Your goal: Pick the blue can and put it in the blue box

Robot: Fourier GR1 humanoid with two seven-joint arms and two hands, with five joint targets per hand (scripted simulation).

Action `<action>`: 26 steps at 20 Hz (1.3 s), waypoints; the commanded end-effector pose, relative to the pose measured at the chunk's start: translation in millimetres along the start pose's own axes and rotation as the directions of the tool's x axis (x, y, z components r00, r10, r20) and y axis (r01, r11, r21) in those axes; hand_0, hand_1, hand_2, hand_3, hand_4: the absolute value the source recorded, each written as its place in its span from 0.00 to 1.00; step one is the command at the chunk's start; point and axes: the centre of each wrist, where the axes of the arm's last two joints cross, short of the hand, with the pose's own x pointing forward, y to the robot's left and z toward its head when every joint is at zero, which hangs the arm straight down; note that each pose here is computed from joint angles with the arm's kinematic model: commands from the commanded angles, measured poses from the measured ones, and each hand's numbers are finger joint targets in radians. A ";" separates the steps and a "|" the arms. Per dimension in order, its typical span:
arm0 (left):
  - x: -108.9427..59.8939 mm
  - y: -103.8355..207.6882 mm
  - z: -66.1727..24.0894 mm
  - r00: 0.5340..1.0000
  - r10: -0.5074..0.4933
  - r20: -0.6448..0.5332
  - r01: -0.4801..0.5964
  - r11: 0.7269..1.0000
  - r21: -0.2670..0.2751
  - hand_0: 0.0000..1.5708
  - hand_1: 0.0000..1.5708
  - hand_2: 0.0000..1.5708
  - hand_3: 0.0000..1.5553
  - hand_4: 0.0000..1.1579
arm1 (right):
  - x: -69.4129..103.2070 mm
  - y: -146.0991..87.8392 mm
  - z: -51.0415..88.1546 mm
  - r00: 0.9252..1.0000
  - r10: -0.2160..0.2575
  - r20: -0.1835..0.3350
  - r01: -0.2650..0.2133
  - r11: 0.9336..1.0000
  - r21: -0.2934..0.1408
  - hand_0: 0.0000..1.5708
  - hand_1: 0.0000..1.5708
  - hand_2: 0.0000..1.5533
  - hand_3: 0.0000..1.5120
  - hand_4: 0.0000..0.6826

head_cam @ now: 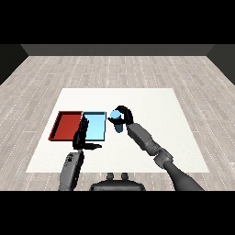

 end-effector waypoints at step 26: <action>-26.8 -73.1 -30.7 0.986 0.022 -0.167 -0.043 0.991 -0.125 0.00 0.00 0.00 0.00 0.00 | 35.3 -14.6 56.9 0.994 -0.023 0.109 0.014 0.996 0.083 0.90 0.90 0.93 0.94 0.97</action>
